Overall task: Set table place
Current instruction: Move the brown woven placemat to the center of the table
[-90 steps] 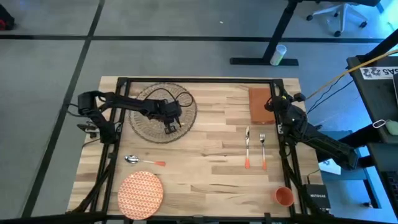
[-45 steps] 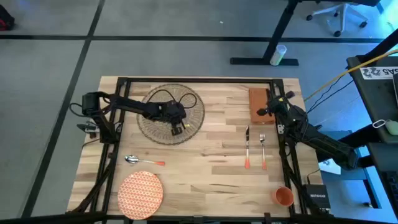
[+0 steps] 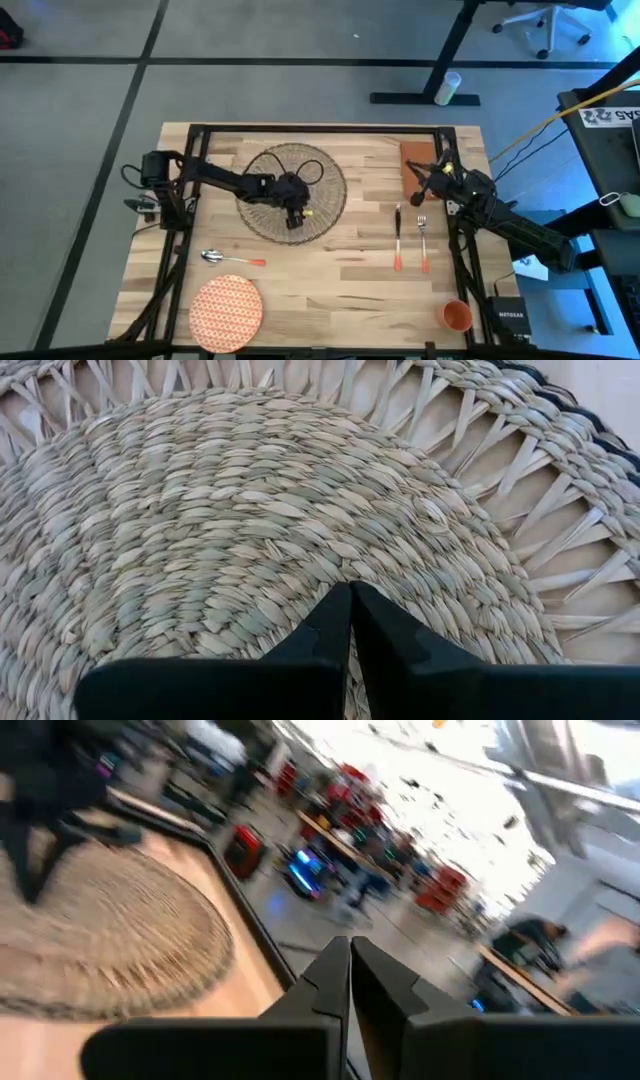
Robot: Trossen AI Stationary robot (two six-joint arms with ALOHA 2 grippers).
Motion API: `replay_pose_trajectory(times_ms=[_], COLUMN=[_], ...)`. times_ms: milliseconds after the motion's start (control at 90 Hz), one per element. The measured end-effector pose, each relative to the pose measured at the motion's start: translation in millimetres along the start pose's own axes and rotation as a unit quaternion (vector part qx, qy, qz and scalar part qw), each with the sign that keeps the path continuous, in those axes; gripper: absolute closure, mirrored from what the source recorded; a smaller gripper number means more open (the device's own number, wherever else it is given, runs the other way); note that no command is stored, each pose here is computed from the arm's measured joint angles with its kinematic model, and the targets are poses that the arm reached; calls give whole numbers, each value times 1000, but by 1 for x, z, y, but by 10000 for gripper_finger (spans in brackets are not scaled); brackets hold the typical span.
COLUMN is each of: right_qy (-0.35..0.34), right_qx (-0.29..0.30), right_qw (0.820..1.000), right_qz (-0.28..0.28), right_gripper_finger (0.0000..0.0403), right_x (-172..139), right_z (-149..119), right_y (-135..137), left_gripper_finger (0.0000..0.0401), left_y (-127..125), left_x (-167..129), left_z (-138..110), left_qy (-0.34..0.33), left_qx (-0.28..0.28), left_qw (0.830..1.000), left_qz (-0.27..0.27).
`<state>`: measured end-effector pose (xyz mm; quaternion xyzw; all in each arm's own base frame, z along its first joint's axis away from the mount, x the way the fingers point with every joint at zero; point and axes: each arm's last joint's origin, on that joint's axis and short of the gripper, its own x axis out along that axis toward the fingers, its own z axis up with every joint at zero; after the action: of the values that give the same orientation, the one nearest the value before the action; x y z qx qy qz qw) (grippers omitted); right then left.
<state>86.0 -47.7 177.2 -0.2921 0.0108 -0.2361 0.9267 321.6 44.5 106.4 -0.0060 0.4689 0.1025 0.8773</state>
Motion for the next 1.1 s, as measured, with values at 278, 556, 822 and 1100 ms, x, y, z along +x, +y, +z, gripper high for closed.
replay_pose_trajectory(times_ms=[278,556,822,1100], right_qy=[-121,-87,-17,61], right_qx=[96,186,190,170], right_qw=[988,977,977,972], right_qz=[5,59,91,148], right_gripper_finger=[402,402,402,402], right_x=[-2,-1,0,16], right_z=[19,13,24,38], right_y=[-8,-2,-9,-18], left_gripper_finger=[401,401,401,401], left_y=[-12,-20,-21,-19], left_x=[-2,-7,-20,-40], left_z=[10,27,44,56], left_qy=[-17,-27,18,14], left_qx=[-15,-20,-23,-10], left_qw=[999,998,998,999], left_qz=[-25,-51,-49,-46])
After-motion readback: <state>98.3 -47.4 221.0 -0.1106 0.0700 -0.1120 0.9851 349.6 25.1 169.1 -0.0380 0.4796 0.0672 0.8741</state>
